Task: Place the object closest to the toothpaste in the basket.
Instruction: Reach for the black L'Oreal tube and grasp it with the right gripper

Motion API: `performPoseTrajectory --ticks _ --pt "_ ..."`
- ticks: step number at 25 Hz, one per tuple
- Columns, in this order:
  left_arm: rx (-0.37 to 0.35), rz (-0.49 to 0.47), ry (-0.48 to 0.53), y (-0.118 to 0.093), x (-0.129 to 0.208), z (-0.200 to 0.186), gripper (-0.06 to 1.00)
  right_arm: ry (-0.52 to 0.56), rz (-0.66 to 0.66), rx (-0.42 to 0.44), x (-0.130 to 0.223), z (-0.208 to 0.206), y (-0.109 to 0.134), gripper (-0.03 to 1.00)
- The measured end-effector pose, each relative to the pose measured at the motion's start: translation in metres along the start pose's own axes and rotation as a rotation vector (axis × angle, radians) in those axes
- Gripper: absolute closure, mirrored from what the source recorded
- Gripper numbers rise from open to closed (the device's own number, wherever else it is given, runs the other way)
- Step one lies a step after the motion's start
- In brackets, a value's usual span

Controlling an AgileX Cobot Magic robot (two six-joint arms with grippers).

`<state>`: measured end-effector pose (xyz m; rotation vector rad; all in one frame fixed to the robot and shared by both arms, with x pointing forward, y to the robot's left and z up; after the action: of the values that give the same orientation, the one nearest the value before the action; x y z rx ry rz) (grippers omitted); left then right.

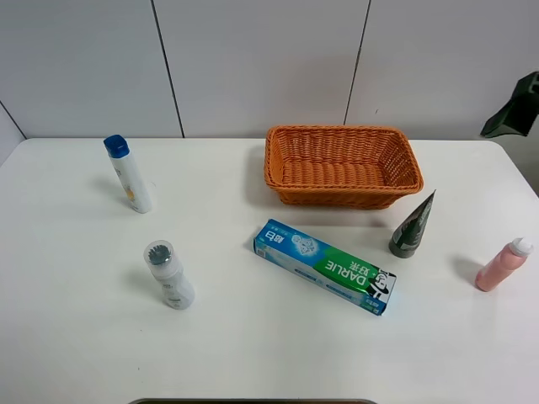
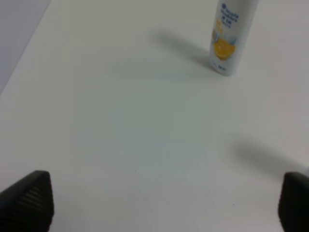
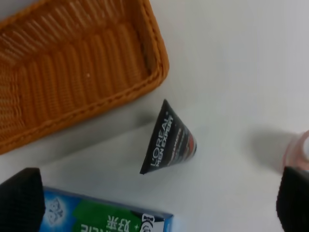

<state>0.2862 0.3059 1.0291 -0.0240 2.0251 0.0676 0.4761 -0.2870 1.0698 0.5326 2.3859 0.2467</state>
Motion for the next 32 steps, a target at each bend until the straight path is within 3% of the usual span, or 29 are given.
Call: performPoseTrajectory --ticks 11,20,32 --pt "0.000 0.000 0.000 0.000 0.000 0.000 0.01 0.183 0.112 0.050 0.008 0.075 0.004 -0.02" --pt "0.000 0.000 0.000 0.000 0.000 0.000 0.01 0.265 0.198 0.092 0.017 0.107 0.002 -0.02" --pt "0.000 0.000 0.000 0.000 0.000 0.000 0.01 0.336 0.208 0.144 0.029 0.146 -0.005 -0.02"
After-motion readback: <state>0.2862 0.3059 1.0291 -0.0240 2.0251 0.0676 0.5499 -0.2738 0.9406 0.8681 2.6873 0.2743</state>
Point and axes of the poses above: a point on each arm's last joint axis where the gripper is mounted, z pointing out along that axis toward the gripper, y along the wrist's bending axis when the last joint is at zero, x = y × z, the point moved 6 cm from there along z, pointing out along that axis toward the gripper, and after that the axes turned 1 degree about z, right-handed, at the moved point
